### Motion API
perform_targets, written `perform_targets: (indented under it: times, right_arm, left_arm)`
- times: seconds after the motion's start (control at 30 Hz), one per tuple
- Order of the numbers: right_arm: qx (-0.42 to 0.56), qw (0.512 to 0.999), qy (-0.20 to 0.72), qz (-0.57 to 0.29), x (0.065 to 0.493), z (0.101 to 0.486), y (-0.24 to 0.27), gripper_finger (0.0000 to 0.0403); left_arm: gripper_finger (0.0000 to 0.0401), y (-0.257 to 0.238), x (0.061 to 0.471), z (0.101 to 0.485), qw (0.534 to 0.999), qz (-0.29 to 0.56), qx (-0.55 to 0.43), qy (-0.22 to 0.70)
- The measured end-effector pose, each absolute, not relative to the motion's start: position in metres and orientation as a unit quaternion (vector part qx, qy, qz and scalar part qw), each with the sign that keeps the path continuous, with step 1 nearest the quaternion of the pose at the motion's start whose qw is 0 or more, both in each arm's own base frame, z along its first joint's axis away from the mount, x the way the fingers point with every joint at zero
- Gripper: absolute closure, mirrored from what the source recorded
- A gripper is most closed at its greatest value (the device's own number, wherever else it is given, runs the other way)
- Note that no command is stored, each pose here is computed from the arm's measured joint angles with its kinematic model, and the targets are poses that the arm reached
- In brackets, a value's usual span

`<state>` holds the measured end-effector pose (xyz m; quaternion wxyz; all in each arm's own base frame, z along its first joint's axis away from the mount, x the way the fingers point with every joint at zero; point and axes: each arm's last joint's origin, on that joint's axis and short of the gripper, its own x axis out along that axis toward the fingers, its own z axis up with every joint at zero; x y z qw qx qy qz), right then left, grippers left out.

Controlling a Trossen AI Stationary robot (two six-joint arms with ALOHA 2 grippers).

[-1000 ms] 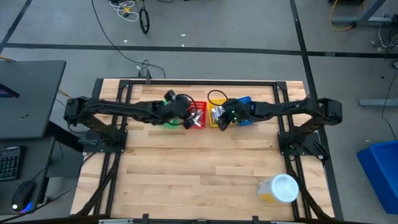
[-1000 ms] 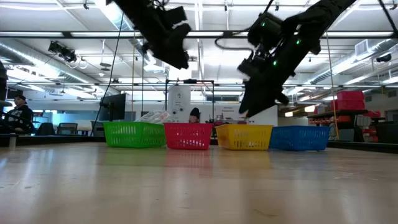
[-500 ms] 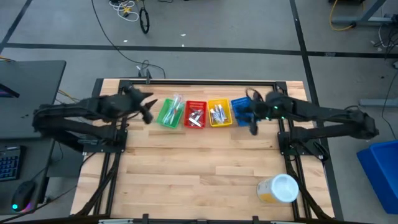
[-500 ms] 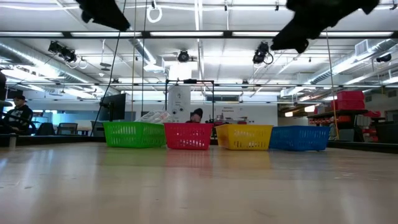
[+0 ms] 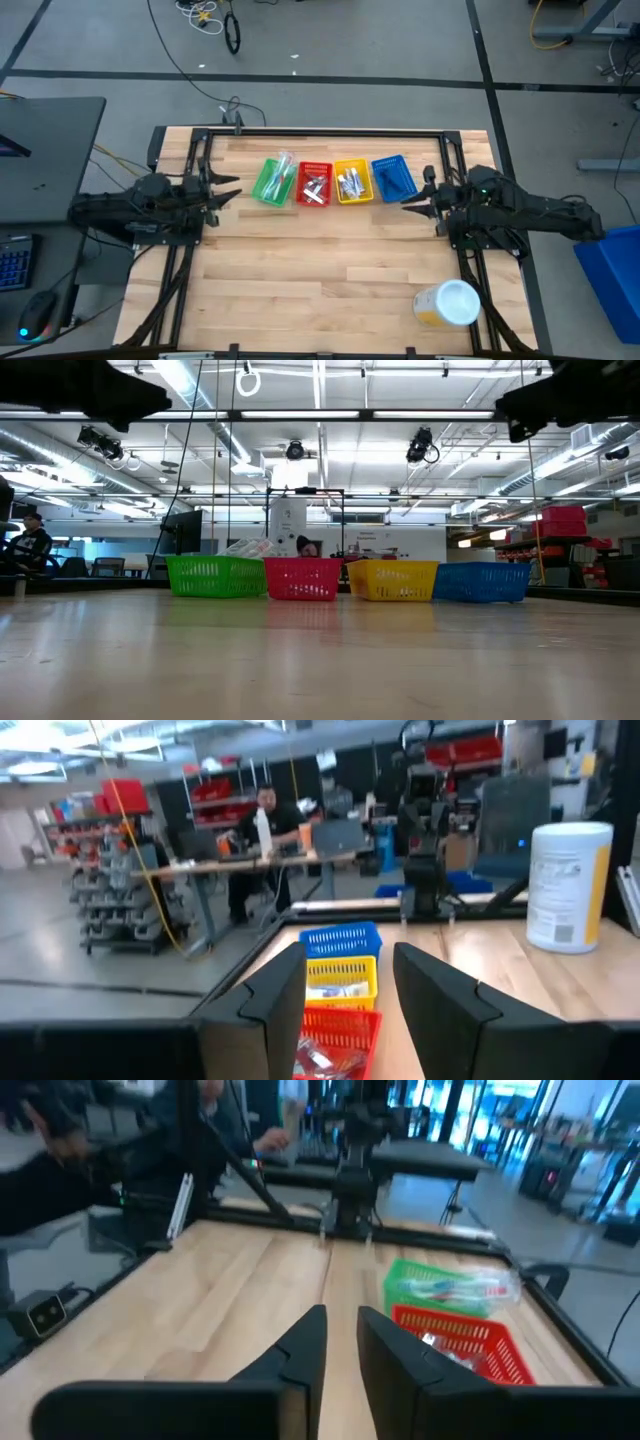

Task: Pick & Place Travel size toiletries
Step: Return to Home Position

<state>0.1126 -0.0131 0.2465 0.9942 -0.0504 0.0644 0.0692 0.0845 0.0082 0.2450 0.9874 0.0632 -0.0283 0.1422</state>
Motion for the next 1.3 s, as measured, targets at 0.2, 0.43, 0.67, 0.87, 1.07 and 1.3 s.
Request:
perform_targets:
  times: [0.2, 0.43, 0.67, 0.87, 1.07, 1.3]
  right_arm:
    - [-0.037, 0.996, 0.03, 0.078, 0.095, 0.23, -0.009, 0.0349]
    - [-0.035, 0.996, 0.019, 0.077, 0.089, 0.201, -0.008, 0.0354]
    - [-0.027, 0.996, 0.019, 0.079, 0.089, 0.185, -0.008, 0.0356]
    - [-0.033, 0.991, 0.03, 0.125, 0.09, 0.176, -0.005, 0.036]
    - [-0.033, 0.985, 0.029, 0.166, 0.088, 0.182, -0.003, 0.036]
    - [-0.05, 0.984, 0.04, 0.167, 0.083, 0.189, -0.002, 0.0359]
  left_arm:
    - [0.0239, 0.007, 0.078, 0.225, 0.987, 0.13, 0.075, -0.047]
    - [0.0239, 0.006, 0.087, 0.207, 0.99, 0.107, 0.071, -0.061]
    - [0.0239, 0.006, 0.095, 0.182, 0.99, 0.105, 0.06, -0.074]
    - [0.0239, 0.006, 0.096, 0.181, 0.99, 0.104, 0.057, -0.069]
    - [0.0239, 0.007, 0.096, 0.18, 0.99, 0.113, 0.056, -0.063]
    - [0.0239, 0.007, 0.096, 0.18, 0.99, 0.114, 0.056, -0.063]
